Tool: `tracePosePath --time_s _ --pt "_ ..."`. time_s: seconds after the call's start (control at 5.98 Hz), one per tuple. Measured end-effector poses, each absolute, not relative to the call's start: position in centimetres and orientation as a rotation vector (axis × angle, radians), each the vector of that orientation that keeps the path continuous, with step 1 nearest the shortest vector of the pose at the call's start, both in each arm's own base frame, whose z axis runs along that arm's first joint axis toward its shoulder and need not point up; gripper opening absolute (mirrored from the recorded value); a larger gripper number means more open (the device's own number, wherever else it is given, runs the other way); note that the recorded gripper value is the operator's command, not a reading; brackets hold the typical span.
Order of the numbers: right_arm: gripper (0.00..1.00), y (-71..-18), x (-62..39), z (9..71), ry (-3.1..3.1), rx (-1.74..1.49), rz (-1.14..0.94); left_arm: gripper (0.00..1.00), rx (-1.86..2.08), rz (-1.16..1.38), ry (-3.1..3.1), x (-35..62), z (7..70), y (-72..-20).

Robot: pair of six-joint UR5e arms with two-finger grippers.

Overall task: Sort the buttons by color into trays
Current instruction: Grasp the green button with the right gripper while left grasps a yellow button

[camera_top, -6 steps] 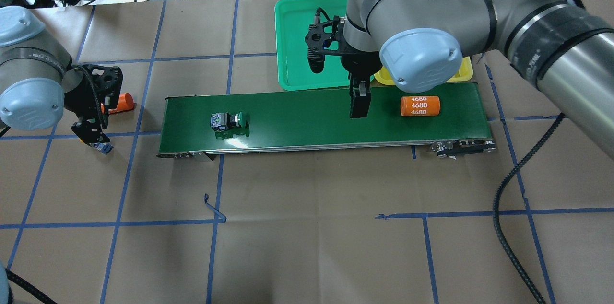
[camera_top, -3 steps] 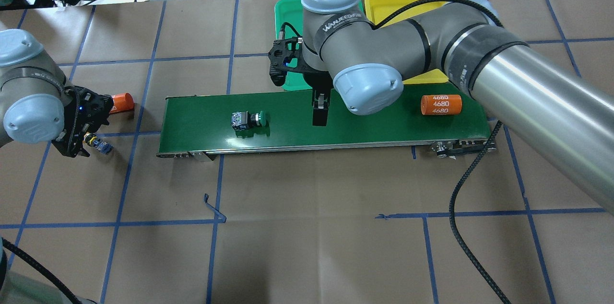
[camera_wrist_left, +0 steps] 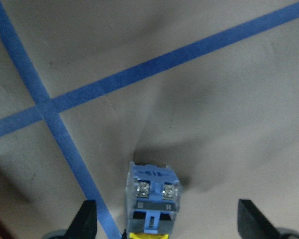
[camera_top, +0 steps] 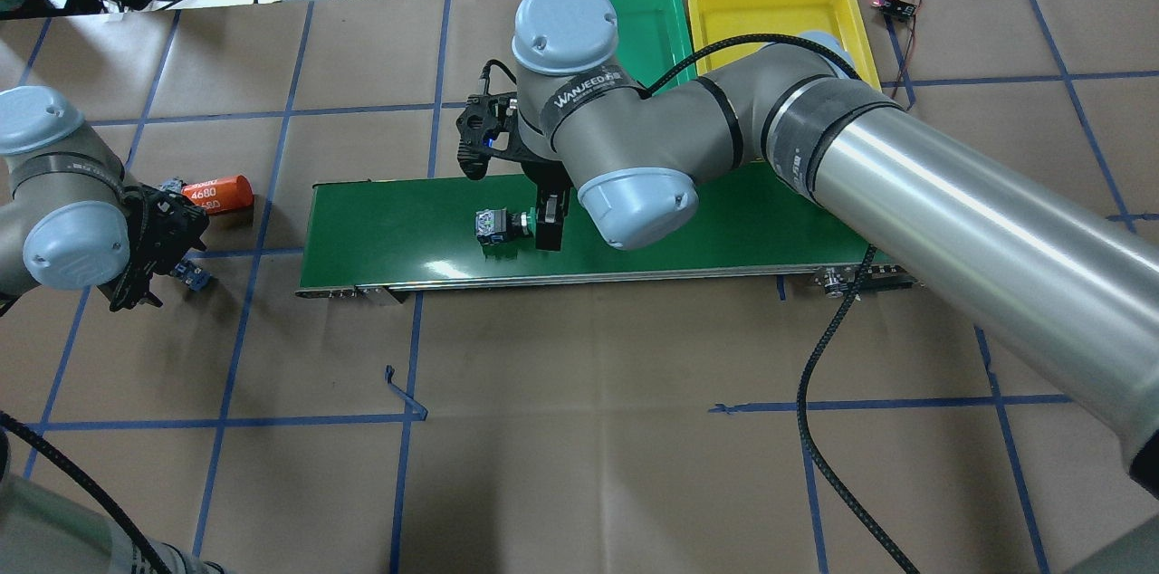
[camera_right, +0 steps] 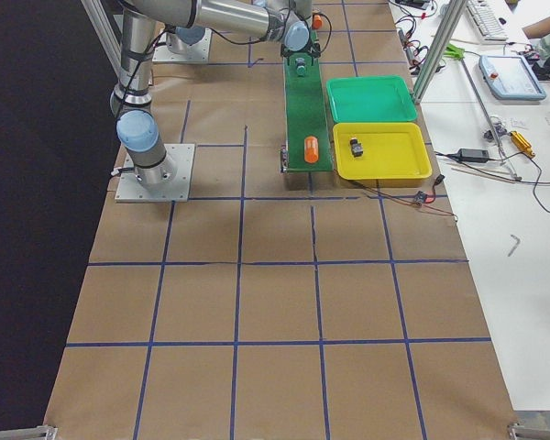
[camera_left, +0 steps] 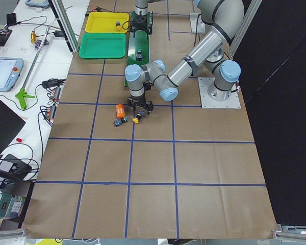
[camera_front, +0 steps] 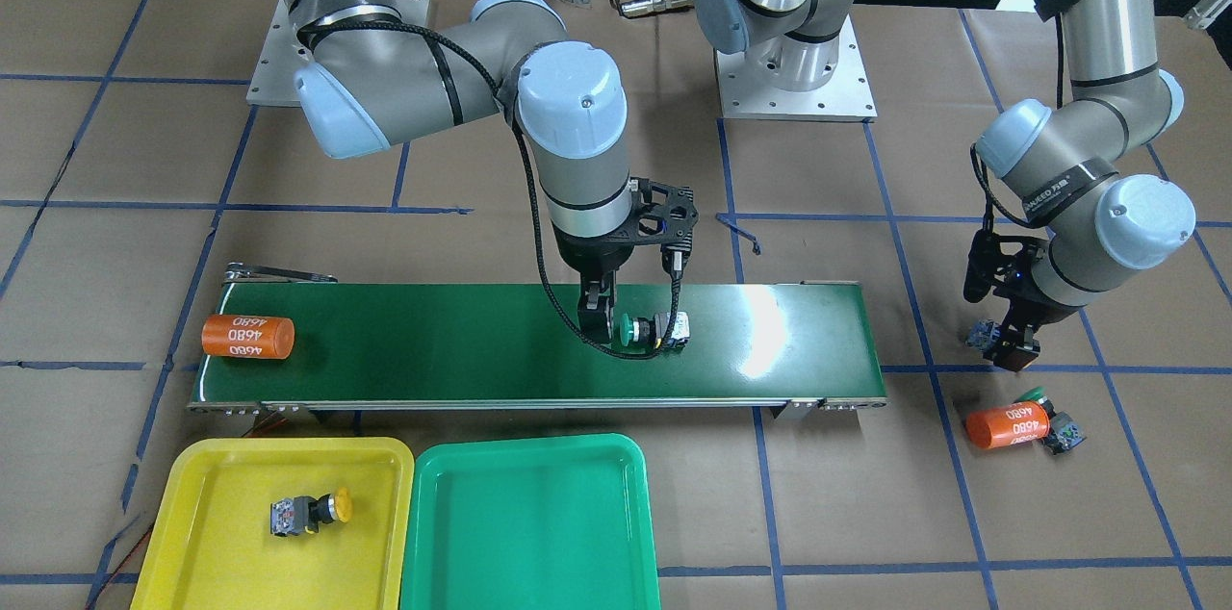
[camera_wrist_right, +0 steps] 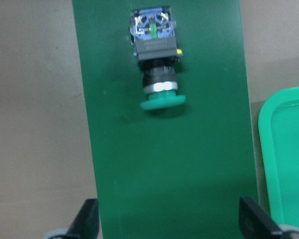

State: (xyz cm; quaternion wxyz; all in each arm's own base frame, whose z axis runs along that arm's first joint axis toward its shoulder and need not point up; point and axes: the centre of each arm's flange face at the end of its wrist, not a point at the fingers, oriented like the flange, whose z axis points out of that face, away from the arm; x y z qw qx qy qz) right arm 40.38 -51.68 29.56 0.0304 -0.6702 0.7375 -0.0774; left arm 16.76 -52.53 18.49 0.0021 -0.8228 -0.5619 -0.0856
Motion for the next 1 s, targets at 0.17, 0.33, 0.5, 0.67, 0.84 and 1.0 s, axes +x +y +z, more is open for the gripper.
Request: tracePosePath --time_s 0.17,0.33,0.5,0.67,0.84,1.0 --pt "1.00 -51.7 41.1 28.7 2.252 -2.063 -0.258 0.15 -2.601 -0.240 -1.744 16.8 18.0 -52.7" --pt "1.00 -51.8 41.3 27.8 2.243 -2.071 -0.253 0.00 -2.631 -0.188 -1.721 16.6 17.9 -52.9" --pt "1.00 -52.1 40.8 27.1 2.249 -2.099 -0.228 0.00 -2.661 -0.147 -1.706 16.4 18.1 -53.1" --pt "1.00 -52.5 39.6 26.7 2.268 -2.150 -0.188 0.00 -2.662 -0.135 -1.732 16.0 18.8 -53.1" --pt "1.00 -52.6 38.1 25.7 2.286 -2.180 -0.138 0.00 -2.626 -0.132 -1.797 15.0 20.3 -53.0" --pt "0.90 -52.5 36.3 24.5 2.308 -2.169 -0.092 0.00 -2.578 -0.135 -1.847 12.5 22.4 -53.1"
